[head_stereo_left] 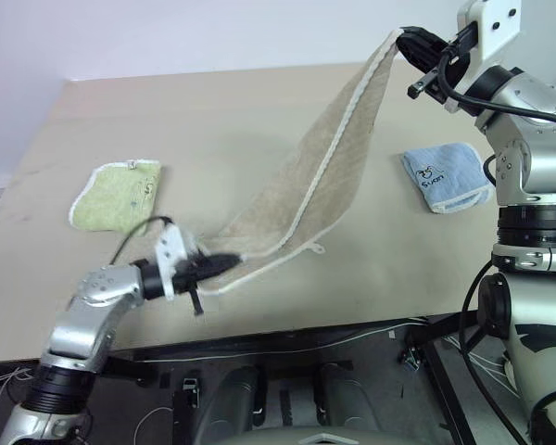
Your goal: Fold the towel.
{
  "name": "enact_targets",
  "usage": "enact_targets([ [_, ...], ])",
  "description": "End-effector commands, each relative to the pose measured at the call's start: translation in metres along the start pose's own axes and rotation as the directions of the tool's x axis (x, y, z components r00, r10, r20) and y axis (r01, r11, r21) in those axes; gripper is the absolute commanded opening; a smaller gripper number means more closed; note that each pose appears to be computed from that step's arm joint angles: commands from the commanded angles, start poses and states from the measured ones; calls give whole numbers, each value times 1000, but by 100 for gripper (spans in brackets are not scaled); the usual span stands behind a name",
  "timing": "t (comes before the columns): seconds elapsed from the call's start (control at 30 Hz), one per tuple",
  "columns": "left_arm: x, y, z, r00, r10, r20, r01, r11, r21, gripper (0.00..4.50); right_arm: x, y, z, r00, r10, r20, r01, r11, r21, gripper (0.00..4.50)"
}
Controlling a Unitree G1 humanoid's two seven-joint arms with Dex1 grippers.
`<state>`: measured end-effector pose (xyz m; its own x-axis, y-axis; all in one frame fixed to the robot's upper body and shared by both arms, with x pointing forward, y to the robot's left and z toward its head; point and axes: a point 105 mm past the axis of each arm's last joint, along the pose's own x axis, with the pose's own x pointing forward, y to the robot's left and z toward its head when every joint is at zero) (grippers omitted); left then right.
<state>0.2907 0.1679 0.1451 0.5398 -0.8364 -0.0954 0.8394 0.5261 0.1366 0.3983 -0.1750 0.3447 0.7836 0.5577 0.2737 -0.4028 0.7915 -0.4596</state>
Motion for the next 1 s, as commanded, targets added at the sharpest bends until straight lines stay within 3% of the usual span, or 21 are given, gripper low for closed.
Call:
enact_targets([
  [0.03, -26, 42, 48, 980, 154, 128, -154, 988, -4, 4, -2, -6, 11, 999, -28, 39, 29, 999, -32, 0],
  [0.13, -49, 80, 88, 941, 265, 210, -273, 962, 11, 4, -2, -11, 7, 999, -48, 24, 49, 998, -39, 0],
  [0.27, -60, 117, 114, 892, 364, 267, -384, 923, 25, 4, 0, -16, 5, 998, -63, 29, 63, 998, -28, 0],
  [0.33, -63, 137, 118, 867, 416, 274, -437, 899, 20, 4, 2, -18, 2, 998, -59, 24, 59, 998, -24, 0],
  [0.43, -59, 161, 108, 856, 485, 181, -499, 866, 39, 4, 6, -22, -5, 998, -68, 3, 68, 997, -41, 0],
  [0.57, -61, 196, 129, 736, 623, 263, -646, 763, -1, 4, 14, -36, -3, 993, -116, 14, 117, 992, -42, 0],
  [0.67, -68, 205, 145, 679, 653, 336, -688, 725, -17, 4, 11, -48, -3, 989, -146, 7, 146, 987, -63, 0],
  [0.8, -75, 205, 154, 678, 638, 364, -690, 723, 17, 4, -3, -63, -6, 987, -162, -8, 162, 985, -62, 0],
  [1.0, -76, 193, 138, 769, 529, 359, -568, 823, 5, 4, -40, -38, -43, 985, 27, -168, -36, 998, -45, 0],
])
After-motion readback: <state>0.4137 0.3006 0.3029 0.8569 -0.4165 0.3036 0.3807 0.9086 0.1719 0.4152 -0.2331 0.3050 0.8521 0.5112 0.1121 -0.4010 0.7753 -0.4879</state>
